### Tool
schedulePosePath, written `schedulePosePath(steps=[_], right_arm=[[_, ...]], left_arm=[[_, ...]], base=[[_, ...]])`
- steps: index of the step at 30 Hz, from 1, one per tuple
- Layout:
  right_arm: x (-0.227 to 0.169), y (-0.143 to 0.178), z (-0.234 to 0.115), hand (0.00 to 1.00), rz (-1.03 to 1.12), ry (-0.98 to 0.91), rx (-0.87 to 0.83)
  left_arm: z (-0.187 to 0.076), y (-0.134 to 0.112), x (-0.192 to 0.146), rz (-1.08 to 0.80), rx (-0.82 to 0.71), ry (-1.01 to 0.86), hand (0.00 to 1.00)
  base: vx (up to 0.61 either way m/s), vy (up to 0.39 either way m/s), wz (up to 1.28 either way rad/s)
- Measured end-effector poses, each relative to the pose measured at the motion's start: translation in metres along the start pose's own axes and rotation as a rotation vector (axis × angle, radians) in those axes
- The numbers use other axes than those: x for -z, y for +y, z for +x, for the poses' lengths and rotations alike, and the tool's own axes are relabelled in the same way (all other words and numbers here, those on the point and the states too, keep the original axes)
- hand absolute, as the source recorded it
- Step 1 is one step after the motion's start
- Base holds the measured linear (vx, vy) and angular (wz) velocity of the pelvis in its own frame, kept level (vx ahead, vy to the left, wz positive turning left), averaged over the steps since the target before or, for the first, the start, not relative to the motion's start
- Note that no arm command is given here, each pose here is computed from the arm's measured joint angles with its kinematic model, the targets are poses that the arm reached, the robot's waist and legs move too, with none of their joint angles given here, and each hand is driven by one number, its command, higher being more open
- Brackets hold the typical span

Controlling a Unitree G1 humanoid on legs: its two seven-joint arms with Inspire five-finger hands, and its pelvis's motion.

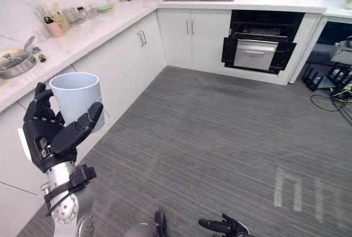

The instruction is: Walk over to the sink, pick up the cup, carry it to the dishwasher, place the cup inside the dishwasher, then close the dishwasher door

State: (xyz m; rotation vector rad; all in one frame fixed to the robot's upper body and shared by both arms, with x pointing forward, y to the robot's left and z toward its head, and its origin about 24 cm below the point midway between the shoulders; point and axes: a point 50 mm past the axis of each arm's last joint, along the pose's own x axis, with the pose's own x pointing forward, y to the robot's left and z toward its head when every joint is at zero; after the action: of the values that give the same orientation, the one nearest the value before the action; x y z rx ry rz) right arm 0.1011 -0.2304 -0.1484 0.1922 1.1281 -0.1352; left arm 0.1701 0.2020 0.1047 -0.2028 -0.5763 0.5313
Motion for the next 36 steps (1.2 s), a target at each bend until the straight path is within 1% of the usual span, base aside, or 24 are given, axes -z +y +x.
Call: schedulePosePath(steps=[4,8,9,10,11,13,14,16,19,21,22,25,28,30,34,36], right_arm=[[0.01,0.001,-0.002,1.0,0.002,0.016,0.006],[0.027,0.006,-0.004,1.0,0.096,0.015,0.021],[0.039,0.007,-0.006,1.0,0.101,0.038,0.027],[0.037,0.007,-0.006,1.0,0.098,0.021,0.027],[0.032,0.01,-0.006,1.0,0.097,-0.009,0.021],[0.026,0.023,-0.004,1.0,0.135,-0.046,0.0],[0.024,0.024,-0.004,1.0,0.145,-0.054,0.001],[0.015,0.026,-0.004,1.0,0.194,-0.091,0.012],[0.013,0.028,-0.004,1.0,0.226,-0.097,0.03],[0.013,0.028,-0.005,1.0,0.225,-0.092,0.031],[0.007,0.025,-0.005,1.0,0.216,-0.103,0.032],[0.0,0.026,-0.005,1.0,0.203,-0.117,0.031],[0.002,0.024,-0.009,1.0,0.199,-0.123,0.045],[0.006,0.022,-0.014,1.0,0.183,-0.128,0.067],[0.006,0.026,-0.014,1.0,0.169,-0.14,0.057],[-0.007,0.033,-0.008,1.0,0.166,-0.16,0.046]], left_arm=[[0.006,0.008,-0.002,0.043,0.009,-0.022,0.0],[0.014,0.0,0.003,0.015,0.079,0.008,0.0],[0.01,-0.007,0.005,-0.007,0.109,0.026,0.0],[0.01,-0.011,0.003,-0.017,0.121,0.021,0.0],[0.011,-0.019,-0.001,-0.045,0.154,-0.003,0.0],[0.019,-0.035,-0.004,-0.085,0.206,-0.045,0.0],[0.02,-0.039,-0.004,-0.097,0.213,-0.048,0.0],[0.023,-0.049,0.0,-0.129,0.247,-0.038,0.0],[0.017,-0.058,0.006,-0.167,0.297,0.005,0.0],[0.008,-0.059,0.012,-0.171,0.305,0.046,0.0],[0.004,-0.059,0.014,-0.178,0.299,0.063,0.0],[-0.001,-0.065,0.014,-0.217,0.289,0.074,0.0],[-0.004,-0.069,0.015,-0.245,0.282,0.084,0.0],[-0.012,-0.072,0.016,-0.258,0.315,0.111,0.0],[-0.011,-0.072,0.009,-0.308,0.356,0.083,0.0],[-0.007,-0.069,0.006,-0.322,0.349,0.057,0.0]], base=[[0.39,0.39,-0.39],[0.42,0.239,0.13],[0.43,0.207,0.14],[0.43,0.184,0.33],[0.39,0.113,0.46],[0.36,0.055,0.42],[0.41,0.014,0.28],[0.48,-0.015,0.28],[0.5,-0.107,0.25],[0.63,-0.191,0.23],[0.67,-0.215,0.19],[0.63,-0.301,0.09],[0.55,-0.247,-0.21],[0.62,-0.191,-0.17],[0.56,-0.086,-0.57],[0.66,0.081,-0.9]])
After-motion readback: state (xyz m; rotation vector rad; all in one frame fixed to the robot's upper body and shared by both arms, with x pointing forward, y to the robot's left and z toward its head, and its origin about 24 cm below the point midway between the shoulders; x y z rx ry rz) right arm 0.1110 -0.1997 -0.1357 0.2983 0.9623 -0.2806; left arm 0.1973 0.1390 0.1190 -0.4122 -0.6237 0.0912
